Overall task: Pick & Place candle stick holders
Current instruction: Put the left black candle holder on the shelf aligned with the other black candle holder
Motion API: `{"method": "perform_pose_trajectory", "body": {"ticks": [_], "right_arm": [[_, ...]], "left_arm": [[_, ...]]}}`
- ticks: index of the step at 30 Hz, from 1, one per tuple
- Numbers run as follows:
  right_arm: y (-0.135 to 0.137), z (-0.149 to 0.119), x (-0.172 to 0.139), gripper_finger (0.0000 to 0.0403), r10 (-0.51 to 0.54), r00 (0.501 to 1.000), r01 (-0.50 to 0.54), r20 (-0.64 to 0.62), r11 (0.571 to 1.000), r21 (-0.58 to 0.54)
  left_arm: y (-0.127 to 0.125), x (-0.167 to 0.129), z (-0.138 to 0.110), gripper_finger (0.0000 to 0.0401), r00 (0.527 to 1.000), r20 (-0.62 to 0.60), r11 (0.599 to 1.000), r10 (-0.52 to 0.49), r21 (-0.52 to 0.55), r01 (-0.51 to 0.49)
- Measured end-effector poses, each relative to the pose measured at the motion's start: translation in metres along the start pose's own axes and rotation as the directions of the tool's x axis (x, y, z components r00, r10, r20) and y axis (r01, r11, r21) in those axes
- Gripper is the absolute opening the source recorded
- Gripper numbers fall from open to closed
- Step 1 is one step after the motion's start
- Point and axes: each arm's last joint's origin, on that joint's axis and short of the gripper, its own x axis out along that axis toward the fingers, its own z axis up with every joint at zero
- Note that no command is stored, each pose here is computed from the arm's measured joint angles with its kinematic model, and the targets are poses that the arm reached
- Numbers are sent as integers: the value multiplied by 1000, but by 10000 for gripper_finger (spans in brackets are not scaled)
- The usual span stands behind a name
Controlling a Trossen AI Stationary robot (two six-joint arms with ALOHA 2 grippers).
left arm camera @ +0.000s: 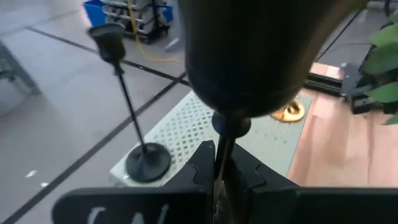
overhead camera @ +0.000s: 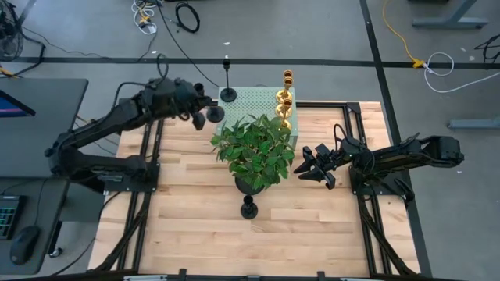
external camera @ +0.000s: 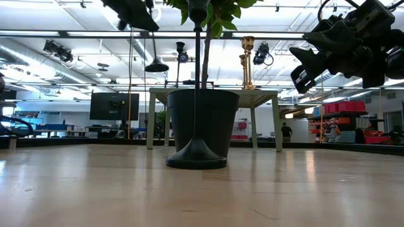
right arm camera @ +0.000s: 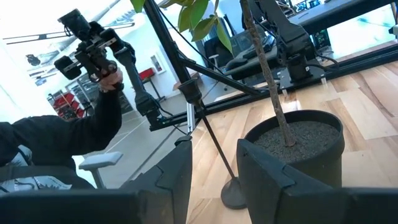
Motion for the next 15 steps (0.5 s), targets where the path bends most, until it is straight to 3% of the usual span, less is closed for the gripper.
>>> {"method": "perform_pose_trajectory", "body": {"ticks": [7,15], "right_arm": [[0,0,0,125,-6,1000,6,3,1000,0],[0,0,0,125,-7,1000,7,3,1000,0]], "left_arm": [[13,46,-9,12,998,-65,1000,-8,-7,8],[29,73,-16,12,997,-76,1000,-25,-16,24]]}}
